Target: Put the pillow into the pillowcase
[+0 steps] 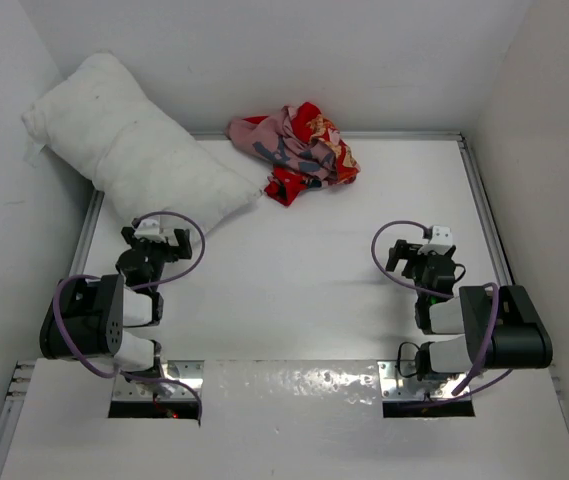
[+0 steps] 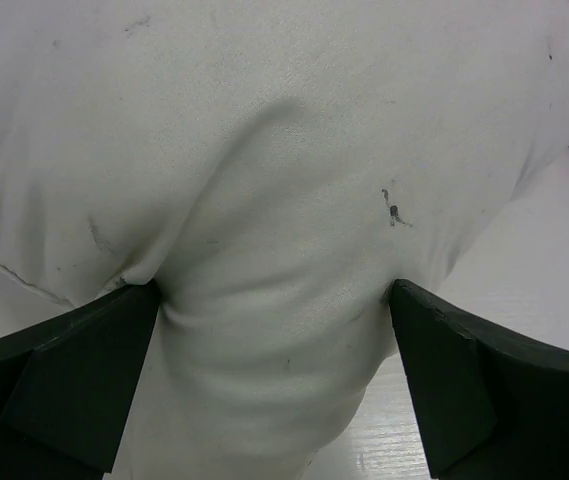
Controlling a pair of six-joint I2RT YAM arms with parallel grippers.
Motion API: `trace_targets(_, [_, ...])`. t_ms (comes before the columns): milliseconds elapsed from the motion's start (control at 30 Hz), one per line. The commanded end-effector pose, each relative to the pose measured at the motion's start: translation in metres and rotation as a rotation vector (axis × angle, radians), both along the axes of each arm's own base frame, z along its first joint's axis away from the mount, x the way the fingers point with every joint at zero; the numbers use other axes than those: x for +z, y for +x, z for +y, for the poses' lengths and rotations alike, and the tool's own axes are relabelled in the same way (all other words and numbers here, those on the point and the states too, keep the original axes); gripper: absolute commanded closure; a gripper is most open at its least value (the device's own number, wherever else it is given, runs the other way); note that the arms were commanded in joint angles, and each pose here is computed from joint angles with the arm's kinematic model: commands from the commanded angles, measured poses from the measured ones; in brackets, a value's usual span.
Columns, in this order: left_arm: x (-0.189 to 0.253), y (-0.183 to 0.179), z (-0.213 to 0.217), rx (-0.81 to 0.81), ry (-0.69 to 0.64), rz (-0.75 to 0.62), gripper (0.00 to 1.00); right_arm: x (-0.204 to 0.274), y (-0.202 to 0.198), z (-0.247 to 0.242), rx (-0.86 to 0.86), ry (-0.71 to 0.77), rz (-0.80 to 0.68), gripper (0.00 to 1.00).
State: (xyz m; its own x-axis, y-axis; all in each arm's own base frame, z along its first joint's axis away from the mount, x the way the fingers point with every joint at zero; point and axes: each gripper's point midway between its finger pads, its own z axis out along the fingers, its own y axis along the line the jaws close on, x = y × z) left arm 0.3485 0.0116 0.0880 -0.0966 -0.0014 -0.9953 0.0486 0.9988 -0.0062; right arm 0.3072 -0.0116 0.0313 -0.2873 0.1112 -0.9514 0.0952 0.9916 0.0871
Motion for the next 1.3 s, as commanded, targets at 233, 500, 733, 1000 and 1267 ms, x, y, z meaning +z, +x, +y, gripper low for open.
trace_targets(233, [0.062, 0.015, -0.041, -0.357, 0.098, -0.19, 0.0, 0.125, 0.042, 0.042, 0.301, -0.059, -0.083, 0.01])
trace_targets(500, [0.168, 0.127, -0.024, -0.501, 0.48, 0.292, 0.0, 0.214, 0.156, 0.068, 0.354, -0.449, 0.201, 0.35])
trace_targets(733, [0.063, 0.114, -0.03, -0.661, 0.502, 0.729, 0.0, 0.169, 0.248, 0.171, 0.513, -0.123, 0.184, 0.01])
trace_targets(1000, [0.029, 0.109, -0.031, -0.582, 0.441, 0.707, 0.0, 0.063, 0.311, 0.188, 0.346, -0.049, 0.271, 0.07])
trace_targets(1267, [0.116, 0.116, -0.06, -0.649, 0.378, 0.471, 0.16, 0.2, 0.234, 0.174, 0.422, -0.126, 0.117, 1.0])
